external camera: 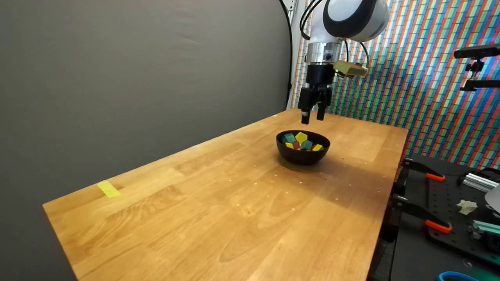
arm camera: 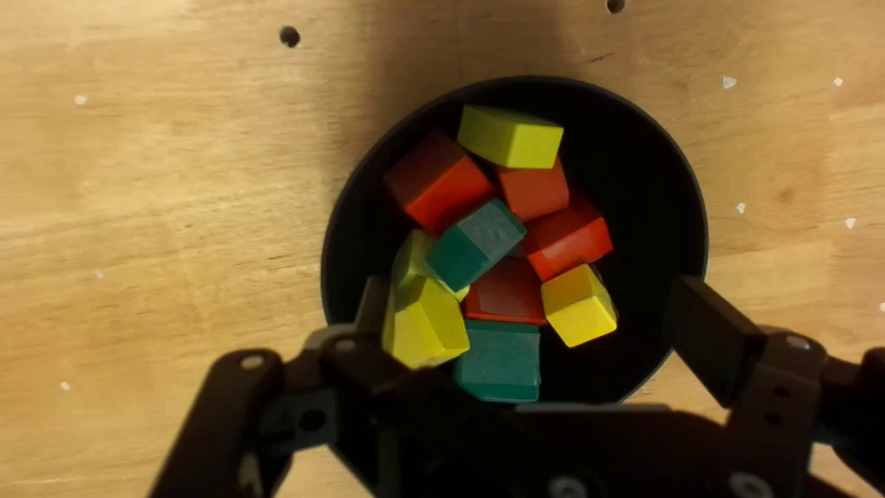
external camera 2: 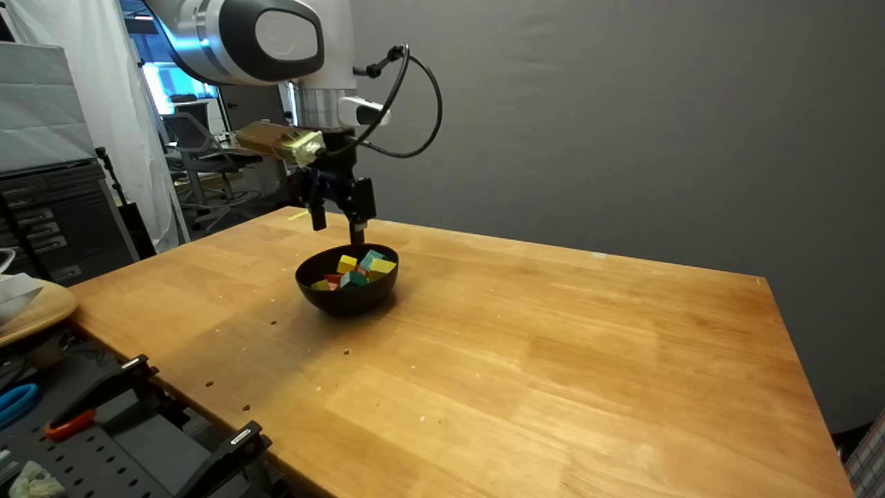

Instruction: Move the blocks in the black bowl and put them around the bowl

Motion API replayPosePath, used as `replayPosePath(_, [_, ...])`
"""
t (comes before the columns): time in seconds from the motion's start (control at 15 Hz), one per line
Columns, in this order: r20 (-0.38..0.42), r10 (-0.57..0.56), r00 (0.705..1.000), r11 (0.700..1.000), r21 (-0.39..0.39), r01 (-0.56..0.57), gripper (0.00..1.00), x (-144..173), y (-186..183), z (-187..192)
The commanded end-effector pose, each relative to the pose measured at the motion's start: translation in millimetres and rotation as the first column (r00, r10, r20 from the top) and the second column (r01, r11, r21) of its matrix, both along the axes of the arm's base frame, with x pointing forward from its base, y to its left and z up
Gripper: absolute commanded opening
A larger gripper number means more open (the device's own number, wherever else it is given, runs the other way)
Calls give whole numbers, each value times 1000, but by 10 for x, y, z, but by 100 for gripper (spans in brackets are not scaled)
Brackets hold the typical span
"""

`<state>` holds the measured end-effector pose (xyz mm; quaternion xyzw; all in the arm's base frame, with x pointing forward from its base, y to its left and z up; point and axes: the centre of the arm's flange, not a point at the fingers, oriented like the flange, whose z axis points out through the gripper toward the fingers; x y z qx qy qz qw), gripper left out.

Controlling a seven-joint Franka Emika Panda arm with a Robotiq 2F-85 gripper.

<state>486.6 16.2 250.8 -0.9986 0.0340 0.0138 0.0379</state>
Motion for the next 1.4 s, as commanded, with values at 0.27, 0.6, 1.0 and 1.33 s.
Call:
replayPosePath(0.27, [74, 0, 997, 999, -45, 4, 100, 109, -37, -592])
replayPosePath(0.6, [45, 11, 999, 999, -41, -9, 75, 49, -83, -869])
replayPosePath(1.0, [21, -55, 998, 998, 37, 54, 34, 51, -61, -769])
replayPosePath(1.33, [-16, -84, 996, 991, 104, 85, 10, -25, -101, -526])
